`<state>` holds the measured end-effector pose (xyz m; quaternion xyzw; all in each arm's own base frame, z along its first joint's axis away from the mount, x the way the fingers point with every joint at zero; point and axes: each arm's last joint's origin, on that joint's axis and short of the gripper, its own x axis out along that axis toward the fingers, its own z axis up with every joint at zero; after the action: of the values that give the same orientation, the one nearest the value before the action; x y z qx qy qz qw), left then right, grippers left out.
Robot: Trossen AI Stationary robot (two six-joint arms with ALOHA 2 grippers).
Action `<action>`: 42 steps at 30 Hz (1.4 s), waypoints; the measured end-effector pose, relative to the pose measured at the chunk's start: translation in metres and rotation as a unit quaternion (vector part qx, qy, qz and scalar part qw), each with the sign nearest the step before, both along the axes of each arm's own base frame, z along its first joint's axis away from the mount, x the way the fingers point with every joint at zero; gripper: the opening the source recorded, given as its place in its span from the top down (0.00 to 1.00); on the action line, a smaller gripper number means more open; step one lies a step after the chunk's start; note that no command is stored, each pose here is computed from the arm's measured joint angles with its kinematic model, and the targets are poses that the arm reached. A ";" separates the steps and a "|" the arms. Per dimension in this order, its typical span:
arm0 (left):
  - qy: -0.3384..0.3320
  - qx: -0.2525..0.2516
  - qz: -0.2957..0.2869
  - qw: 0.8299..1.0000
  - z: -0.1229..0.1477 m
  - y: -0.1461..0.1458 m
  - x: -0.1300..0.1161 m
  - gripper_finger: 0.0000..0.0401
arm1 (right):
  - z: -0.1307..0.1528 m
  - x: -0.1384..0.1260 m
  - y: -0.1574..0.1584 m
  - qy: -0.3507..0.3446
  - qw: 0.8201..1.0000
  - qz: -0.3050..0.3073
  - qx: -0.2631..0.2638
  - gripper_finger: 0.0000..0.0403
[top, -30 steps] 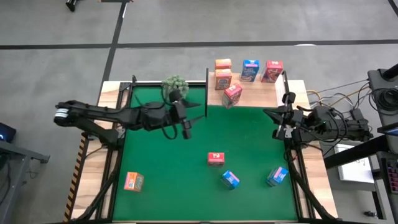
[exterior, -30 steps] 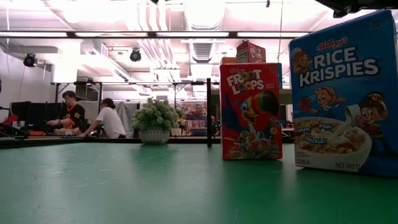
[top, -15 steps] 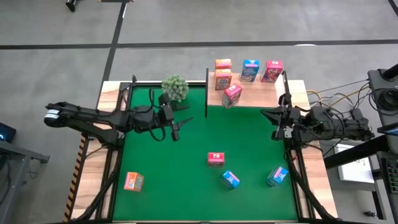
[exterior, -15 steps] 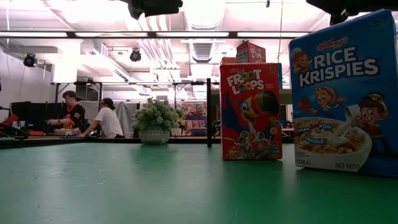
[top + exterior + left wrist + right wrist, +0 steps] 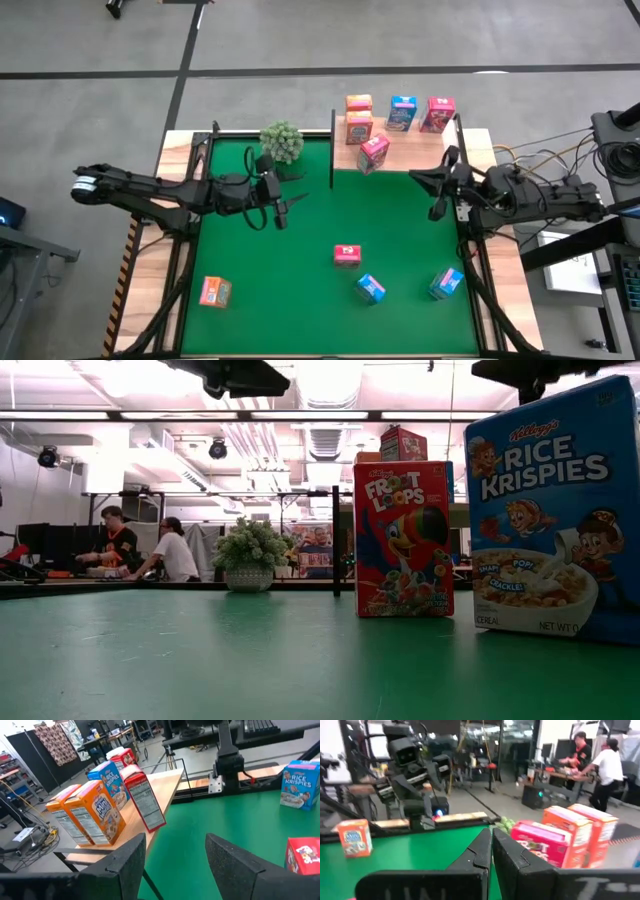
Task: Stack cereal on shelf
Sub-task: Put the left red cereal box on the shelf
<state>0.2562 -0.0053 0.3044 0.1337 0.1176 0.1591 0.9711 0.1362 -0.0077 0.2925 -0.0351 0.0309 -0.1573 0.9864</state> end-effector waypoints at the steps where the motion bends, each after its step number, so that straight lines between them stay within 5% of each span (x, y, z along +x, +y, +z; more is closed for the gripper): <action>1: 0.004 0.000 0.000 1.000 -0.002 0.000 0.000 0.53 | 0.006 0.000 0.000 0.010 1.000 -0.003 0.000 0.98; 10: 0.025 0.027 -0.005 0.999 -0.011 0.000 -0.003 0.53 | 0.070 -0.003 -0.010 0.071 0.996 -0.047 0.006 0.98; 22: 0.035 0.072 -0.015 0.997 -0.008 0.000 -0.006 0.53 | 0.119 0.028 -0.030 0.163 0.985 -0.059 -0.022 0.98; 42: 0.037 0.066 -0.014 0.997 -0.009 0.000 -0.006 0.53 | 0.125 0.089 -0.106 0.250 0.968 0.039 -0.007 0.98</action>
<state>0.2506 -0.0049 0.2954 0.2048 0.1407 0.1480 0.9573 0.2251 -0.1132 0.4179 -0.0810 0.2738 -0.1053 0.9526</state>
